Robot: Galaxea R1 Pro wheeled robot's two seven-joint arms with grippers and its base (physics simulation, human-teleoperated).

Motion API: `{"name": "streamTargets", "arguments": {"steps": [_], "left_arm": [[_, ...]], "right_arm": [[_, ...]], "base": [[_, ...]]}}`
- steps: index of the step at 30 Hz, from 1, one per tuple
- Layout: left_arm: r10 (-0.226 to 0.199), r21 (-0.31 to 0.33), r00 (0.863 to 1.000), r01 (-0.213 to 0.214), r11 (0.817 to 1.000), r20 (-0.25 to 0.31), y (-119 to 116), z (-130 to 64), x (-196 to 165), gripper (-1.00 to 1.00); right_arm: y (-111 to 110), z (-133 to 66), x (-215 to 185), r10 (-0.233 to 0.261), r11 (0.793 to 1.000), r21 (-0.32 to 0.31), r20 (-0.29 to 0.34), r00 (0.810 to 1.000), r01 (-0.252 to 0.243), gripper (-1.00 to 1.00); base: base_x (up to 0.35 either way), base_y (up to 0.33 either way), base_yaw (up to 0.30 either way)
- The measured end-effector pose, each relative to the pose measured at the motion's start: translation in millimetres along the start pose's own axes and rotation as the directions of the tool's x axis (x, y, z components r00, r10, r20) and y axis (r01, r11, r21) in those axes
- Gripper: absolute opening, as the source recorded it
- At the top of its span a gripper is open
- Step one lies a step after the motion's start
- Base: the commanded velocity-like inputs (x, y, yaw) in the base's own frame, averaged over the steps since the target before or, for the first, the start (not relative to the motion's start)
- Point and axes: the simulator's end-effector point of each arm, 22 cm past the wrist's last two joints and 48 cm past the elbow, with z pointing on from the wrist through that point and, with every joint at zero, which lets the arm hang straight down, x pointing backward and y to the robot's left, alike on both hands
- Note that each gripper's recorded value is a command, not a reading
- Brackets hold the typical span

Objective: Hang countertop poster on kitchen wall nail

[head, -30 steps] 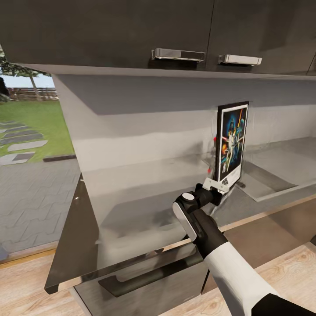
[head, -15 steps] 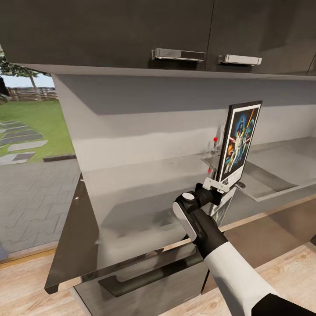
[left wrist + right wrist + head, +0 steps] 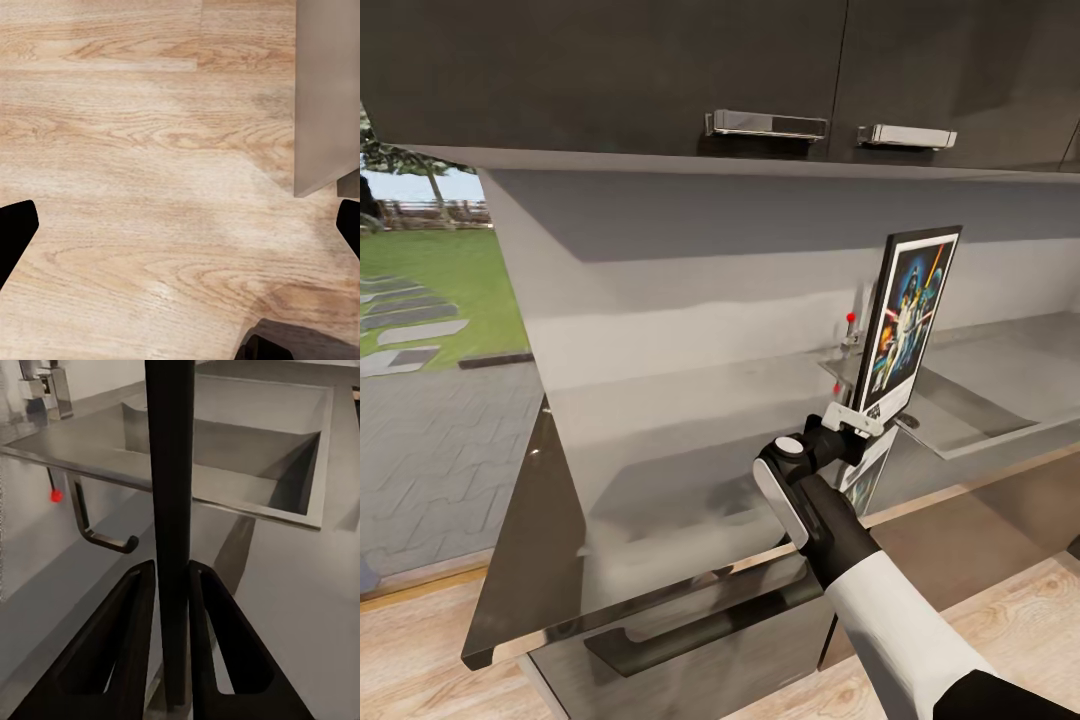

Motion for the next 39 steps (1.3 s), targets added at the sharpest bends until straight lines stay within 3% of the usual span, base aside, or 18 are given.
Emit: {"name": "streamTargets", "arguments": {"steps": [9,39], "left_arm": [[0.0,0.0,1.0,0.0,1.0,0.0,0.0,0.0,-0.1,1.0],[0.001,-0.001,1.0,-0.001,1.0,-0.001,0.8,0.1,0.1,1.0]], "right_arm": [[0.1,-0.3,-1.0,0.003,1.0,-0.001,0.001,1.0,-0.003,-1.0],[1.2,-2.2,-4.6,0.014,1.0,-0.007,0.005,1.0,-0.014,-1.0]], "base": [[-0.007,0.0,0.0],[-0.145,0.0,0.001]]}}
